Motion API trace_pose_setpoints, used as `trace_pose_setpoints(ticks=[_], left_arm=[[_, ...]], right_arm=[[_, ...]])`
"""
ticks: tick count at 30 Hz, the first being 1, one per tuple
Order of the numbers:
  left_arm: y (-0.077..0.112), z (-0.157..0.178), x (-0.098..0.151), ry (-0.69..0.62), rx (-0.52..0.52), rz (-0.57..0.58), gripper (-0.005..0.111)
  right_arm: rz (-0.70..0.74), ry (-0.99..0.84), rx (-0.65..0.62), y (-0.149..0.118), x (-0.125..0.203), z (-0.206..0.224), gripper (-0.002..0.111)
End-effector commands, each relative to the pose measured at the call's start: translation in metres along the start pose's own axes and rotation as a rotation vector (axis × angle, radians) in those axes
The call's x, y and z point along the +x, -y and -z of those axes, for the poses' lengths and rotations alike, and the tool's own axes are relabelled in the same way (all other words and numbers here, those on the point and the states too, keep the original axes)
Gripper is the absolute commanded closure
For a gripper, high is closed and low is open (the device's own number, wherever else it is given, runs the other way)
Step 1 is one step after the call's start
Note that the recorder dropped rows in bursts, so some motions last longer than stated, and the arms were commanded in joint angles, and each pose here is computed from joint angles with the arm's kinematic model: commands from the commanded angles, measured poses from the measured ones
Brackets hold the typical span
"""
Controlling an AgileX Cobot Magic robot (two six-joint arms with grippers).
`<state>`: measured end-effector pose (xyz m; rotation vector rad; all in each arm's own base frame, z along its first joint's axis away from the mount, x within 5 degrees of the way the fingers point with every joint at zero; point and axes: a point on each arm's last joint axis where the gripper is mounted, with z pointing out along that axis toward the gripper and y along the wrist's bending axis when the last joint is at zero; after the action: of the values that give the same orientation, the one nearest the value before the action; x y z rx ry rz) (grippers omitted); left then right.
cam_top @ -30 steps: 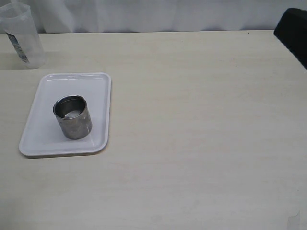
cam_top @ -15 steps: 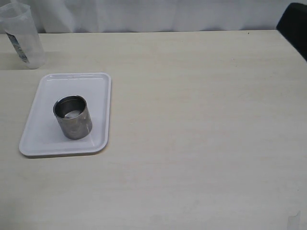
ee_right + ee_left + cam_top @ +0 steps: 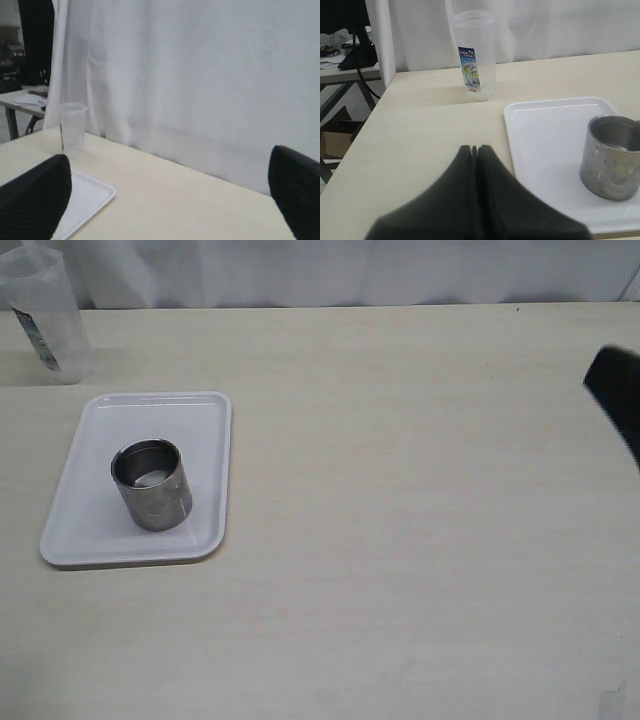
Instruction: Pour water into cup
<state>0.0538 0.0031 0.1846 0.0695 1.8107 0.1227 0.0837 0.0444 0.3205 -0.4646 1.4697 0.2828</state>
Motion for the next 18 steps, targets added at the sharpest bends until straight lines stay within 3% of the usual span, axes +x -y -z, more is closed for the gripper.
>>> trace_pose_setpoints(ticks=[1, 6, 9, 11, 14, 18], left_arm=[[0.0, 0.0, -0.001, 0.02, 0.003, 0.0, 0.107], [0.0, 0.0, -0.001, 0.02, 0.003, 0.0, 0.107], [0.0, 0.0, -0.001, 0.02, 0.003, 0.0, 0.107], [0.0, 0.0, -0.001, 0.02, 0.003, 0.0, 0.107], [0.0, 0.0, -0.001, 0.02, 0.003, 0.0, 0.107], [0.0, 0.0, -0.001, 0.019, 0.004, 0.0, 0.107]], right_arm=[[0.092, -0.01, -0.054, -0.007, 0.029, 0.011, -0.001], [0.176, 0.058, -0.099, -0.015, 0.056, 0.027, -0.001], [0.178, 0.2, -0.101, -0.017, 0.067, 0.042, -0.001], [0.122, 0.294, -0.073, -0.016, 0.067, 0.049, -0.001], [0.163, 0.355, -0.047, -0.016, 0.072, 0.049, -0.001], [0.116, 0.33, 0.062, -0.011, 0.08, 0.047, -0.001]])
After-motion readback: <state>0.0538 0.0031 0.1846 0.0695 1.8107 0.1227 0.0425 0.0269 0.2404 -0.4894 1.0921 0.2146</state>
